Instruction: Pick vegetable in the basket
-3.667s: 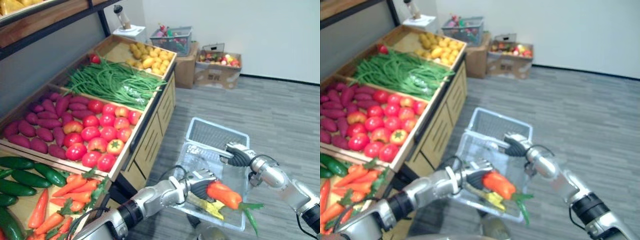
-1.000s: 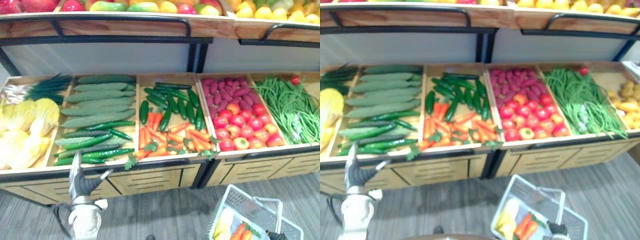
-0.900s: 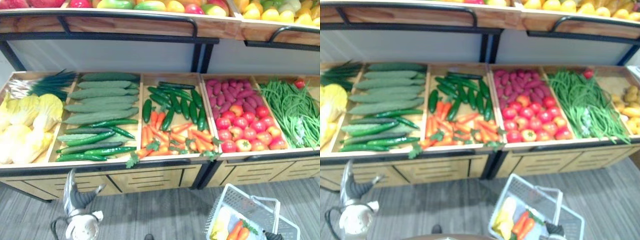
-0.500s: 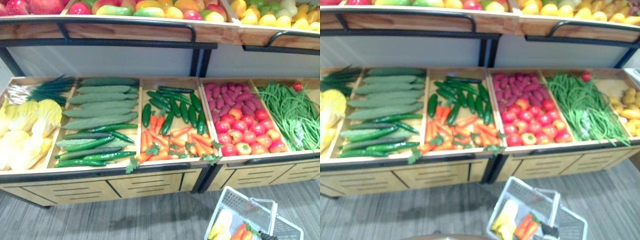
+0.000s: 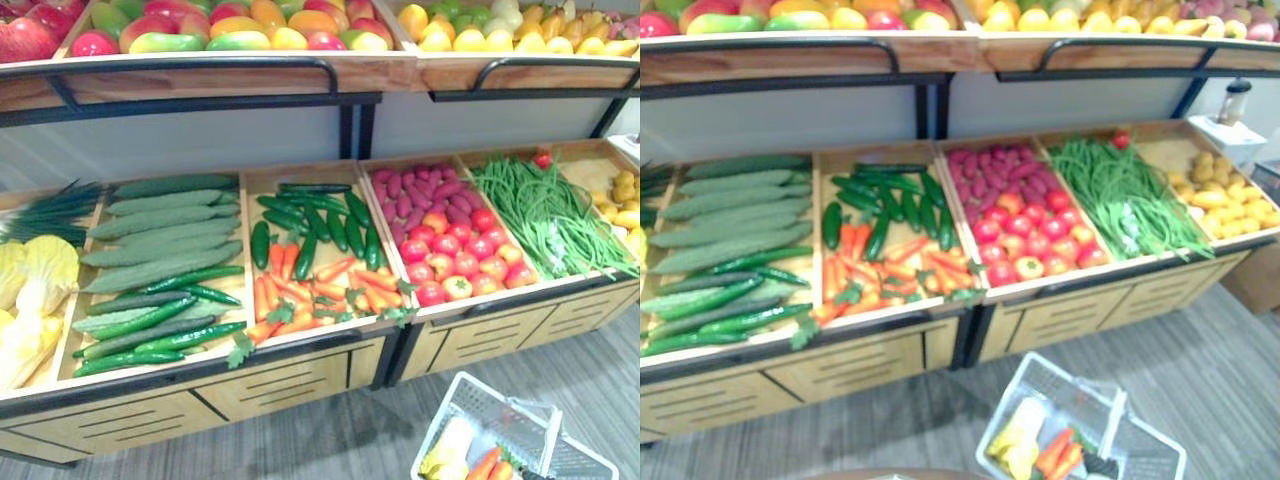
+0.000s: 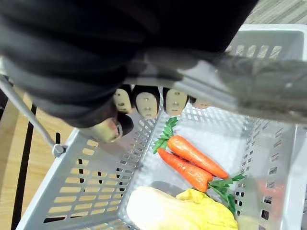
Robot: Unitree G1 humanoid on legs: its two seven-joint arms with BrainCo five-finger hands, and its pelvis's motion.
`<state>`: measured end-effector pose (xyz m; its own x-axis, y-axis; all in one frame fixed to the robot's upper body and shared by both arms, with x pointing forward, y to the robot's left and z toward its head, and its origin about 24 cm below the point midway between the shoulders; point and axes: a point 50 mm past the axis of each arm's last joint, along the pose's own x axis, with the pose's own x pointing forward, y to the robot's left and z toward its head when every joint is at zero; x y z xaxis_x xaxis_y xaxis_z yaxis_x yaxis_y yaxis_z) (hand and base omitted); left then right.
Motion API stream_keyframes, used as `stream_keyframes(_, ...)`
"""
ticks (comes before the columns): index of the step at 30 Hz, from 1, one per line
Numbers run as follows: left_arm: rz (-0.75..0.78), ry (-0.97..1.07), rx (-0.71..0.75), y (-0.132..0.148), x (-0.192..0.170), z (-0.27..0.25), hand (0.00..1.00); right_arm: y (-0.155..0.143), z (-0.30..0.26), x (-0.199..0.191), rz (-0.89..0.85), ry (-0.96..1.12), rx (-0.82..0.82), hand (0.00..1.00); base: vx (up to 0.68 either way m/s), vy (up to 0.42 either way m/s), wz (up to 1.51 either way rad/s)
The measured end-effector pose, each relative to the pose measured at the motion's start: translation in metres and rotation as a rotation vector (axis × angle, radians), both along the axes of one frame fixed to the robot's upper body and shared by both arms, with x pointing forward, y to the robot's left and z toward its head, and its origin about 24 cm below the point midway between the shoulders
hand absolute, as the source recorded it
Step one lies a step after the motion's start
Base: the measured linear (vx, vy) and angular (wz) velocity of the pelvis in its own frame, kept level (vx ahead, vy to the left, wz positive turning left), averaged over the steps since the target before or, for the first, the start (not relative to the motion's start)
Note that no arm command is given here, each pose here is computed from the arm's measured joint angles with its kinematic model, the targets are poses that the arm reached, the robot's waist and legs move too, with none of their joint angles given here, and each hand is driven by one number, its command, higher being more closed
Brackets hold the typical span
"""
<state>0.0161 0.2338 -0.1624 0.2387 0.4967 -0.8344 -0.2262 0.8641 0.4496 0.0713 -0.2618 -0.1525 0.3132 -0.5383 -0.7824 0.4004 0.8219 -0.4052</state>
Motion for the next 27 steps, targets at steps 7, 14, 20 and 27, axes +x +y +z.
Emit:
stream_keyframes(7,-0.118,-0.040,0.012,0.001,0.020,0.003,0.00,-0.006,0.005,0.010,-0.029,-0.049,-0.017,1.00,0.00,0.017,-0.23)
stream_keyframes(14,-0.229,-0.085,0.083,0.017,0.045,0.012,0.00,-0.002,0.023,0.064,0.024,-0.237,-0.038,1.00,-0.16,0.167,-1.24)
stream_keyframes(20,-0.212,-0.076,0.079,0.019,0.041,0.012,0.00,0.000,0.020,0.069,0.104,-0.176,-0.032,1.00,-0.05,0.087,-1.17)
stream_keyframes(27,-0.155,-0.123,-0.016,-0.014,0.054,0.004,0.00,-0.001,0.023,0.081,0.197,-0.146,-0.036,1.00,-0.04,-0.251,-1.37)
